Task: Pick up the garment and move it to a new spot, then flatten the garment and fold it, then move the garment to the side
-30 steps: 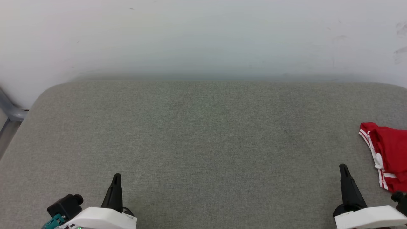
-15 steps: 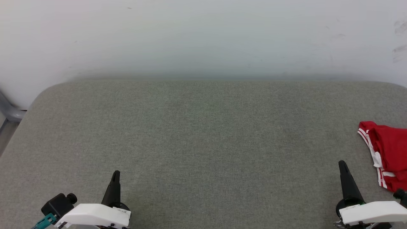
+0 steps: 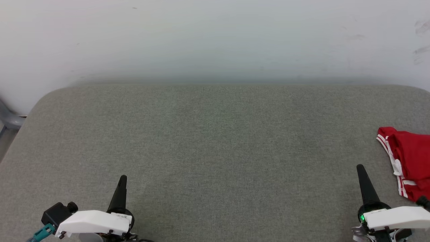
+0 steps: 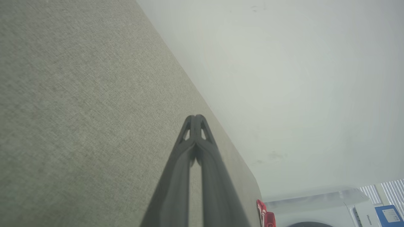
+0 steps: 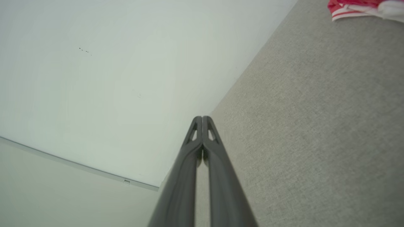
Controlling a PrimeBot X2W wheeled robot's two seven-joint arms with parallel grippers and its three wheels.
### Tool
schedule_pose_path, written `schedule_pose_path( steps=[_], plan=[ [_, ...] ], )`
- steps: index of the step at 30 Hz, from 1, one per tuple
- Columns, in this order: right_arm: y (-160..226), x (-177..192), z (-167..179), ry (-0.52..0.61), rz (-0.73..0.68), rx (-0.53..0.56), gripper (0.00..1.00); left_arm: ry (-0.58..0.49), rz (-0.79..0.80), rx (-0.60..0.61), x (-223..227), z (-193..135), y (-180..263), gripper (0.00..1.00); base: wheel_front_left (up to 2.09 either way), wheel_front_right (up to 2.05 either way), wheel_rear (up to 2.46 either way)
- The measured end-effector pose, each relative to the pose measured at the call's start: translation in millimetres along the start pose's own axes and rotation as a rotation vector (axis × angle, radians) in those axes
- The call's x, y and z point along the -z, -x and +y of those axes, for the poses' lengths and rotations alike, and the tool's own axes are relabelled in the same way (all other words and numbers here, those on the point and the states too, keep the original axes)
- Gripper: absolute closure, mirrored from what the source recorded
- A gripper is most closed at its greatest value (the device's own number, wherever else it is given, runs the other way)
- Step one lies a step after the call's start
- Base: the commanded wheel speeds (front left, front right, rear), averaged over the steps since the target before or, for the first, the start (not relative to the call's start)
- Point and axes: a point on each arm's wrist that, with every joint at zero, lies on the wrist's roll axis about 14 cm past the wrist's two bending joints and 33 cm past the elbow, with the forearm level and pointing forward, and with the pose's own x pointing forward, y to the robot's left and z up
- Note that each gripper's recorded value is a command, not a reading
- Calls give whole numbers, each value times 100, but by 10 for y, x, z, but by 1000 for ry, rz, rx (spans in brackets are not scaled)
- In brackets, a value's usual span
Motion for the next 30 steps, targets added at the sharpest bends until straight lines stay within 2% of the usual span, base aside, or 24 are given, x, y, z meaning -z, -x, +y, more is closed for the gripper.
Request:
schedule_pose_path(
  steps=[30],
  plan=[
    [-85,-18,18,-284,16,-4,100,300,21,44,-30,-91,-119,100,0,0,0]
  ],
)
